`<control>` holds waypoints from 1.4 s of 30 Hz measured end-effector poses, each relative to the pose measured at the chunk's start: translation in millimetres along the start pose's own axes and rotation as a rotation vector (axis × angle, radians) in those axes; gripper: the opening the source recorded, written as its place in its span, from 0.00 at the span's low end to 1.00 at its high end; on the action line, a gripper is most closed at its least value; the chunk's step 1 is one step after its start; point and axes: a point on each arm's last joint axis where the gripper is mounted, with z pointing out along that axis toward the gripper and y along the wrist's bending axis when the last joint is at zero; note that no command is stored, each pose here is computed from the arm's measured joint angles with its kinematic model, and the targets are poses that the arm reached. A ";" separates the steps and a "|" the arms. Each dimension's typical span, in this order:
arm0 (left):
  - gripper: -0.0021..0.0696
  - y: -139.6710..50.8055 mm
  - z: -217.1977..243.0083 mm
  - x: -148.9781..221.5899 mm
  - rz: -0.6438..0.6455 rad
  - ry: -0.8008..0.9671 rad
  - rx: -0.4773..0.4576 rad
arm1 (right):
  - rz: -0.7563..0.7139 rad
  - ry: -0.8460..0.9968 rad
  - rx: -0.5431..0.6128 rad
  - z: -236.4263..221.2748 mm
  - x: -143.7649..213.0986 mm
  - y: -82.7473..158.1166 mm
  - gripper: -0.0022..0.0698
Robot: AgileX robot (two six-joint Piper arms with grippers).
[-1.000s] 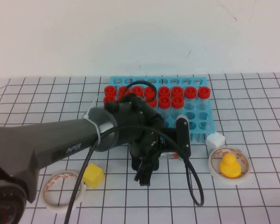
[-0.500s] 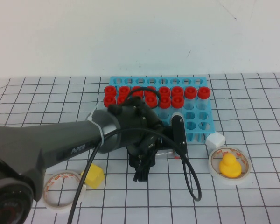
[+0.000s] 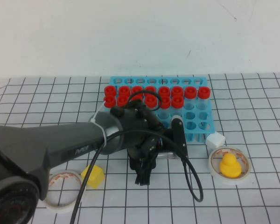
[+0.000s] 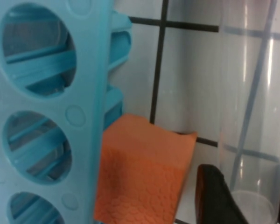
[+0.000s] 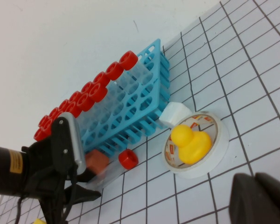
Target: Place the test tubes
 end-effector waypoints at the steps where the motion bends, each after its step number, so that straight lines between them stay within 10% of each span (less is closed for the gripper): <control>1: 0.37 -0.2 0.0 0.1 -0.012 0.002 0.002 | 0.000 0.000 0.000 0.0 0.0 0.0 0.03; 20: 0.33 -20.3 -14.9 18.6 -0.142 0.235 0.246 | 0.000 0.000 0.000 0.0 0.0 0.0 0.03; 34: 0.33 -11.0 -118.3 18.2 -0.357 -0.067 0.225 | 0.020 -0.001 -0.012 0.0 -0.1 1.1 0.03; 42: 0.33 -63.9 -154.3 60.0 -0.617 -0.397 0.265 | -0.060 0.015 -0.204 -3.2 -0.3 20.7 0.03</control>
